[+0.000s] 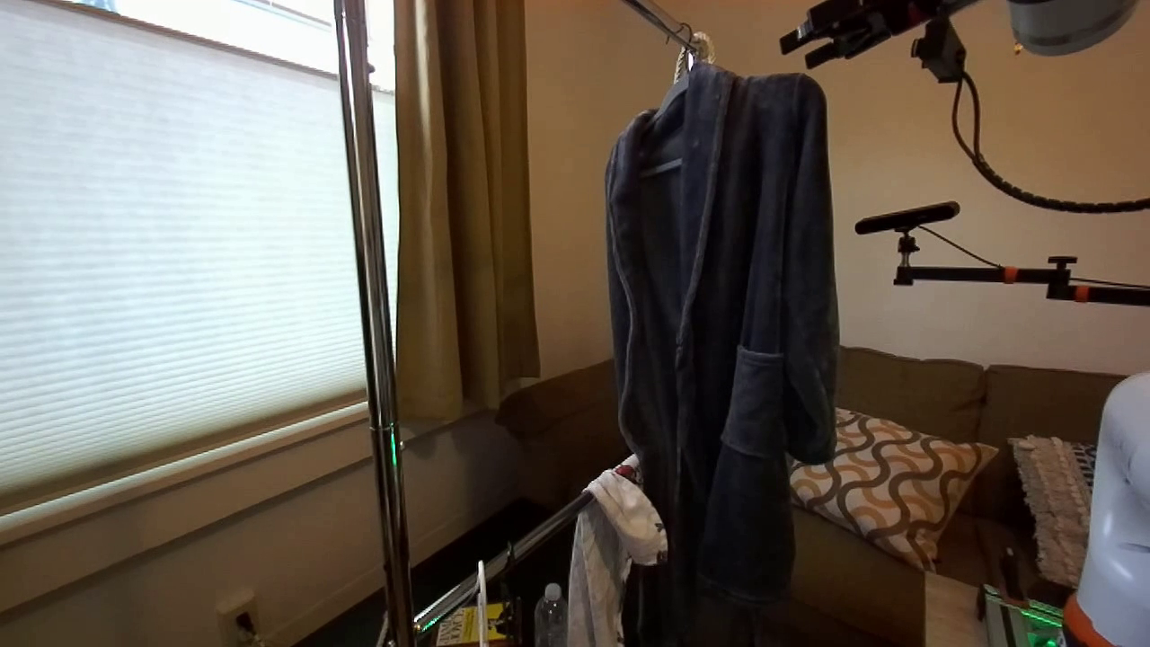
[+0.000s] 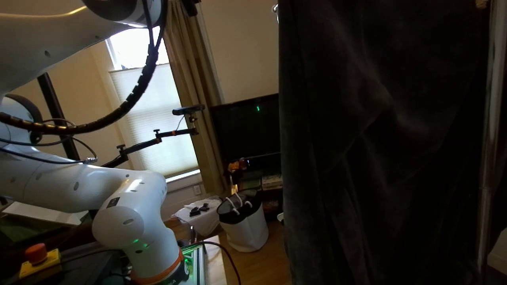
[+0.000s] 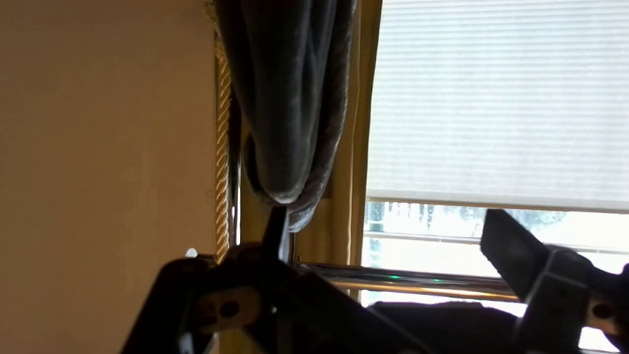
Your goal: Pick up the gray robe and move it forward on the top rail
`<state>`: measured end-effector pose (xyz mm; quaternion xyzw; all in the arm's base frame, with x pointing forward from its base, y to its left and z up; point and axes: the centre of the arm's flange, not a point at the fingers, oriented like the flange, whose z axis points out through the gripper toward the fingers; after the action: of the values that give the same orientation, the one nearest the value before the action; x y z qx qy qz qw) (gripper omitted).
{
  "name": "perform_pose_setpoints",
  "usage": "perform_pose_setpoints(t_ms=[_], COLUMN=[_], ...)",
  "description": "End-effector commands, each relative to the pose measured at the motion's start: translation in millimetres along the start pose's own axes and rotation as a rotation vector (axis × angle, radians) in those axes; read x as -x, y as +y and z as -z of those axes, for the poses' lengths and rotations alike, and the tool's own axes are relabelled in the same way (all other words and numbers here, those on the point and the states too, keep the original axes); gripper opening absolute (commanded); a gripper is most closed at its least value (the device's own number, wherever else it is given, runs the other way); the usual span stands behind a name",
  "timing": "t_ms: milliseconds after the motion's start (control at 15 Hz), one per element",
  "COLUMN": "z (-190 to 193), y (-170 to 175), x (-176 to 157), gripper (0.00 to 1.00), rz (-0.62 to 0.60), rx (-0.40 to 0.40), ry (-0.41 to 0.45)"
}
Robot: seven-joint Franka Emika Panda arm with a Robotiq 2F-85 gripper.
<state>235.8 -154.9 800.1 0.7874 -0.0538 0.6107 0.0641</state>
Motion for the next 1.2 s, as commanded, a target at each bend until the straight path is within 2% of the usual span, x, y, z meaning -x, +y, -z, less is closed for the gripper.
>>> perform_pose_setpoints(t_ms=[0,133,267,333,533,800,867,933,1133], z=[-24,-27,-33,-38,-58,-76,-80,-84,-93], y=[0,3,4,3,4,23,27,31,37], x=[-13,-21,-28,-31,-40,-47,-46,-45,-42], gripper=[1.0,1.0,1.0,1.0,1.0,1.0,0.93,0.74,0.51], rz=[-0.083,-0.135,-0.148,-0.141,-0.145,-0.166,-0.164,-0.157,-0.144], rx=[0.131,0.17,0.186,0.164,0.186,0.251,0.269,0.275,0.281], ry=[0.041,0.092,0.106,0.086,0.056,-0.015,-0.042,-0.074,-0.157])
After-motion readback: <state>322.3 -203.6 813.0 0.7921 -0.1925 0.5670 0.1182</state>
